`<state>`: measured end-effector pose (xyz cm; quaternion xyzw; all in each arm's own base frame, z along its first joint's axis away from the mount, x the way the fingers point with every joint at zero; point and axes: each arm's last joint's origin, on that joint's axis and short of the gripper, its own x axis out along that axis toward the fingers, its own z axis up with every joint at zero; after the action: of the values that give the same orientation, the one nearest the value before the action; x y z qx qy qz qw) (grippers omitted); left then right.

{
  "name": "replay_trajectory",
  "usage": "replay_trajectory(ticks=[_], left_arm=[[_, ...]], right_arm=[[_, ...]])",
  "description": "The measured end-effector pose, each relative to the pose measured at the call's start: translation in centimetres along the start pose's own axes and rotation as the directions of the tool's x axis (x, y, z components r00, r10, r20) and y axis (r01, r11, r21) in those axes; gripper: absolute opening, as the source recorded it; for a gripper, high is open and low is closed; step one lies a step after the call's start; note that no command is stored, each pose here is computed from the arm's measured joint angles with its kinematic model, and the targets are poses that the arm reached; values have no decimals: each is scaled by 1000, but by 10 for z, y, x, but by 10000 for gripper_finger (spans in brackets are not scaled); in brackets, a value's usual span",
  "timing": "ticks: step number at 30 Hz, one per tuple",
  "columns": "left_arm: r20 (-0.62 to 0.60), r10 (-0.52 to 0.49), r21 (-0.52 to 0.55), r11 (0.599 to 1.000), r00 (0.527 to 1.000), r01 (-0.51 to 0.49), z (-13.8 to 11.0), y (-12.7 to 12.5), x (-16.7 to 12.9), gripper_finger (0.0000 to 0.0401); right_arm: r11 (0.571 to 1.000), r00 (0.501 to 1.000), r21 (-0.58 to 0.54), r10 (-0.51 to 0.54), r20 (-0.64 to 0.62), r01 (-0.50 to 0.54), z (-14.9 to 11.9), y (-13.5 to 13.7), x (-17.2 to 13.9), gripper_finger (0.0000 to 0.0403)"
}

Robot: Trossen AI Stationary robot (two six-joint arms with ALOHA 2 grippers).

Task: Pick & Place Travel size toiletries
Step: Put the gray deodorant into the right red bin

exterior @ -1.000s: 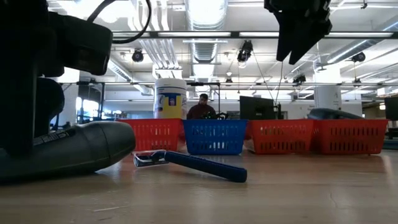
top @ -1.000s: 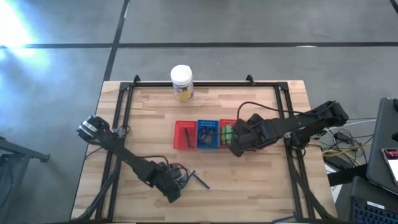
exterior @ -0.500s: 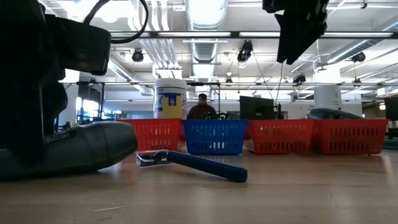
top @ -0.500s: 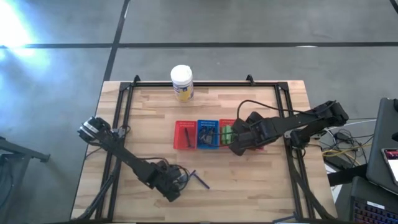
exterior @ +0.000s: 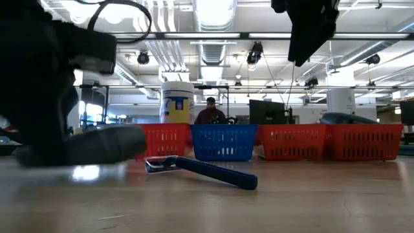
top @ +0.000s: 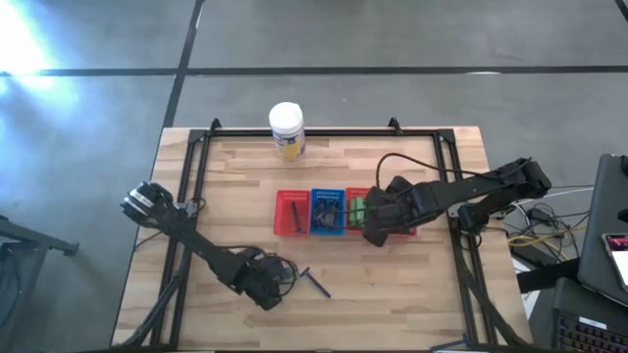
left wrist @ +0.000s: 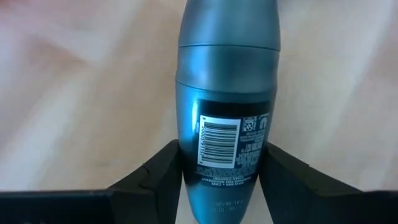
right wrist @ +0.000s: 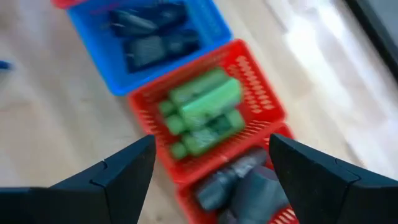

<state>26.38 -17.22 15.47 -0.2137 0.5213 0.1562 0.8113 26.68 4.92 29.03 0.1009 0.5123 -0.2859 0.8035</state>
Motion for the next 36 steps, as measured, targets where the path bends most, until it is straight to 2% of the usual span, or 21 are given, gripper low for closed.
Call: replay_trajectory(ticks=[4, 7, 9, 12, 14, 16, 20, 26, 30, 33, 36], left_arm=[[142, -10, -10, 1000, 990, 12, 12, 5, -32, 181], [265, 15, -17, 1000, 964, -11, 20, 13, -54, 181], [353, 23, -11, 1000, 935, -21, 28, 17, -66, 181], [449, 11, 9, 1000, 894, -17, 44, 22, -80, 181], [469, -37, 27, 999, 882, 28, 57, 24, -84, 181], [471, -126, 57, 992, 873, 113, 73, 26, -86, 181], [461, -311, 121, 950, 831, 289, 99, 30, -89, 181], [465, -437, 195, 899, 770, 393, 122, 38, -92, 181], [381, -545, 236, 838, 747, 491, 129, 43, -91, 181], [328, -601, 251, 799, 729, 546, 133, 48, -91, 181], [305, -647, 278, 762, 699, 585, 139, 53, -92, 181]], right_arm=[[993, 993, 11, 119, 21, -120, 7, -1, -6, 301], [967, 968, 56, 245, 51, -248, 17, -5, -10, 300], [934, 938, 91, 339, 75, -345, 27, -9, -11, 302], [862, 869, 118, 480, 123, -493, 42, -13, -13, 305], [824, 821, 73, 545, 171, -562, 50, -12, -15, 308], [804, 789, 7, 582, 196, -594, 54, -9, -17, 311], [805, 781, -125, 593, 197, -579, 53, -6, -19, 317], [799, 802, -262, 584, 126, -541, 41, -1, -20, 328], [775, 798, -358, 591, 117, -522, 37, 4, -23, 337], [755, 810, -474, 571, 133, -454, 33, 9, -26, 343], [696, 812, -614, 565, 146, -373, 29, 14, -29, 348]])
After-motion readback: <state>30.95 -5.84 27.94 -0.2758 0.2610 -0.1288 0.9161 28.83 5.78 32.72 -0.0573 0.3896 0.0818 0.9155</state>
